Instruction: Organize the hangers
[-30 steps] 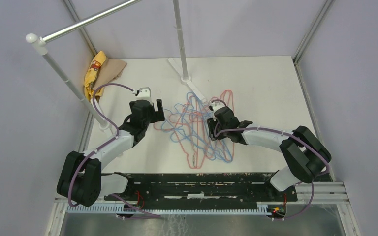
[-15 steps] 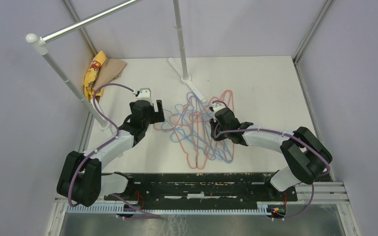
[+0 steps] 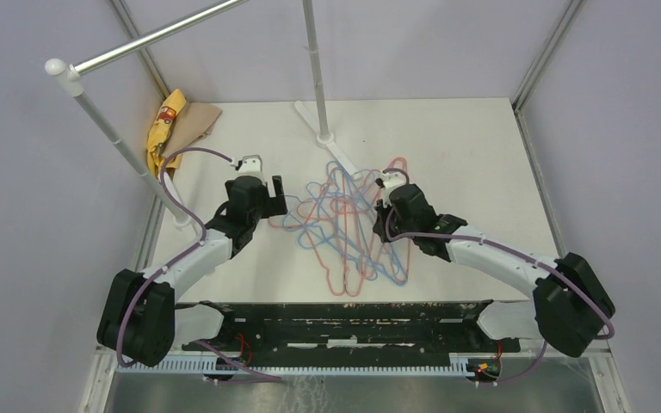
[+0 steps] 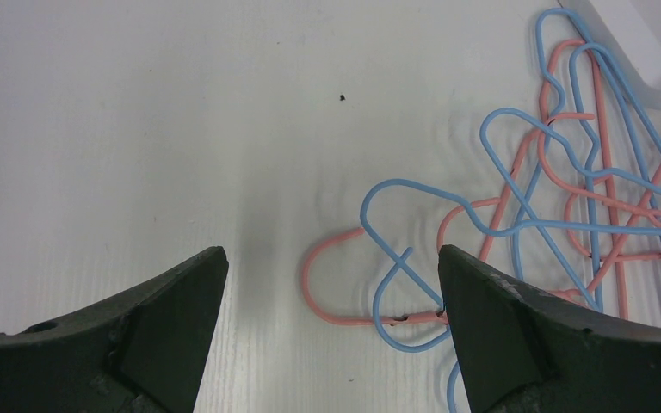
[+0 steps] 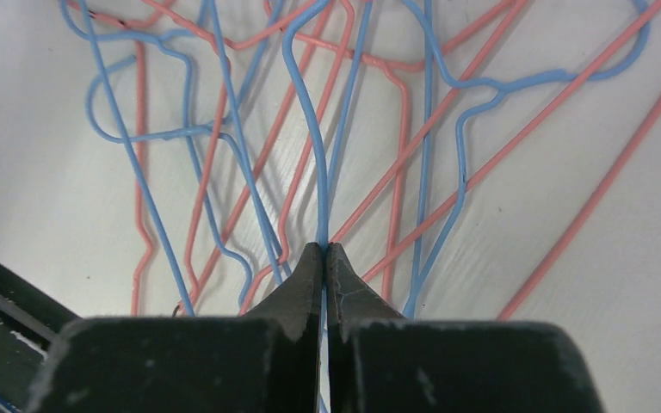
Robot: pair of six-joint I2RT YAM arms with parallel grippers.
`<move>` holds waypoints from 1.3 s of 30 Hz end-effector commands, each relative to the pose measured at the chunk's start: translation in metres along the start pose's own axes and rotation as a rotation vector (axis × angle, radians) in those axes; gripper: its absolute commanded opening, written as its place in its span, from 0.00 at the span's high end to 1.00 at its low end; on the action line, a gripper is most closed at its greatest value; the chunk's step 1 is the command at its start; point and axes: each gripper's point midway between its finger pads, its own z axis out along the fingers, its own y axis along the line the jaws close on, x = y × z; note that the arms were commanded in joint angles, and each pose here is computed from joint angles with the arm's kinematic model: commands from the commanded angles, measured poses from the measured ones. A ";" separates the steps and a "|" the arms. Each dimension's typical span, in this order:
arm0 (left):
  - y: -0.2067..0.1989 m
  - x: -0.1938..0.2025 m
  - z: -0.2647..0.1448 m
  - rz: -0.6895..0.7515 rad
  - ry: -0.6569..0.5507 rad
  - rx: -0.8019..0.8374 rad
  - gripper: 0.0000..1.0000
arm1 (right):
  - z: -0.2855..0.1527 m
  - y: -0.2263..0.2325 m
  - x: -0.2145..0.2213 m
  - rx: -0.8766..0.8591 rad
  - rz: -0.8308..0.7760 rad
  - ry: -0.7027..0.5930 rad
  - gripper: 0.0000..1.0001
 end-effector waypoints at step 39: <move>-0.064 -0.015 -0.073 -0.223 -0.054 0.349 0.01 | -0.086 0.113 -0.284 -0.127 -0.281 -0.559 0.99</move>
